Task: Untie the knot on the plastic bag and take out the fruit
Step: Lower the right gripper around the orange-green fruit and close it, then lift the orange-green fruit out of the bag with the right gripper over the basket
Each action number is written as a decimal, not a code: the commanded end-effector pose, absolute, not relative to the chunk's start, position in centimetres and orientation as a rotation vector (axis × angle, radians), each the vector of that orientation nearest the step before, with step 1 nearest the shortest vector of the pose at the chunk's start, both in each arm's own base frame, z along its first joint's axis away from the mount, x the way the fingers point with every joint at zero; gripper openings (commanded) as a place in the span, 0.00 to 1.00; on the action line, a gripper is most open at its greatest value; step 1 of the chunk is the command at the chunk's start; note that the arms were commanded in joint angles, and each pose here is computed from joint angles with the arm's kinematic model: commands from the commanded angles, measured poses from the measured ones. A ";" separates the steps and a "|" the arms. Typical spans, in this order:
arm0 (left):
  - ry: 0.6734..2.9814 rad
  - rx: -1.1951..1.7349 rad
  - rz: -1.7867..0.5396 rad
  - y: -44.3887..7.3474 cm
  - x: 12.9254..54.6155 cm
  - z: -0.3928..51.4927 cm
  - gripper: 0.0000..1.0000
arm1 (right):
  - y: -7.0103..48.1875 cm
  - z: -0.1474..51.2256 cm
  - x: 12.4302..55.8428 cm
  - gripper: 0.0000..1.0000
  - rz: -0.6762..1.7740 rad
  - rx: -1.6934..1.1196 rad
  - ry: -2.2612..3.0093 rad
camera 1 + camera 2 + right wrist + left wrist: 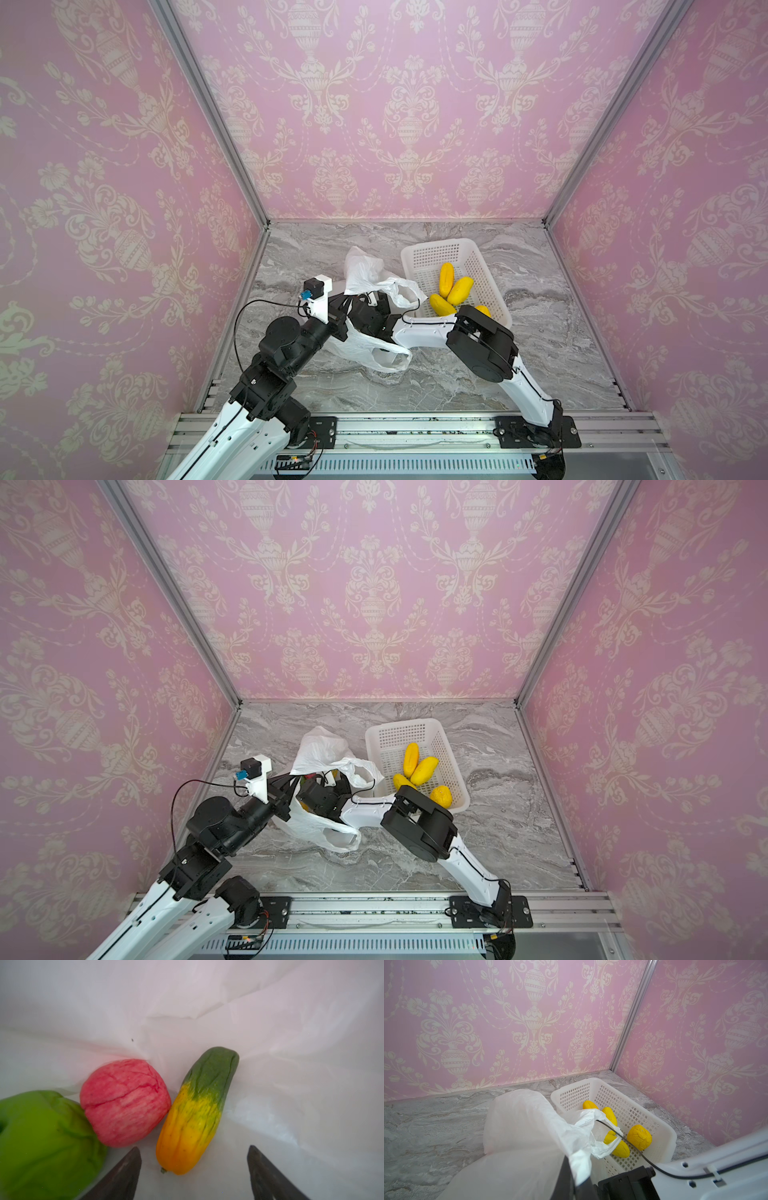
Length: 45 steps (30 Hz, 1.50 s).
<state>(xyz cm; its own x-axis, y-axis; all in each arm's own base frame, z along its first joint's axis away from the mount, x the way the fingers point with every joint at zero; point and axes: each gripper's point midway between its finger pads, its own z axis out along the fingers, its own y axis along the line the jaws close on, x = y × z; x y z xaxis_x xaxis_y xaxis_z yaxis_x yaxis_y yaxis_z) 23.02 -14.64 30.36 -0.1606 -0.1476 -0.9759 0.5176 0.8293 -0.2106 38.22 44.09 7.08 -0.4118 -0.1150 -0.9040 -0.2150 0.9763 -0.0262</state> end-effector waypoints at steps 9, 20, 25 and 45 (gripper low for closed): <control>1.542 0.332 -0.713 -15.4 21.3 31.9 0.00 | 45.9 5.4 40.5 0.90 0.150 -0.197 2.034; 1.419 0.407 -0.840 -16.1 18.4 33.5 0.00 | 43.9 4.6 41.4 0.73 0.071 -0.121 2.047; 1.447 0.359 -0.783 -15.3 19.2 33.2 0.00 | 42.4 5.6 40.6 0.54 0.085 -0.099 2.016; 1.595 0.089 -0.389 -9.8 23.9 30.5 0.00 | 39.3 15.8 27.8 0.19 0.404 -0.186 1.810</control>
<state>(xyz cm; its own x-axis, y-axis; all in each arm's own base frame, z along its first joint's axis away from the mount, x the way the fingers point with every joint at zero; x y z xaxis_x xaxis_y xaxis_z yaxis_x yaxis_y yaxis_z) 24.02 -10.64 29.15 -0.1043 -0.1855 -0.9771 0.3190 0.9243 -0.2095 28.47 39.64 15.11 -0.2930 0.0347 -0.9555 -0.2937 0.9478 0.1245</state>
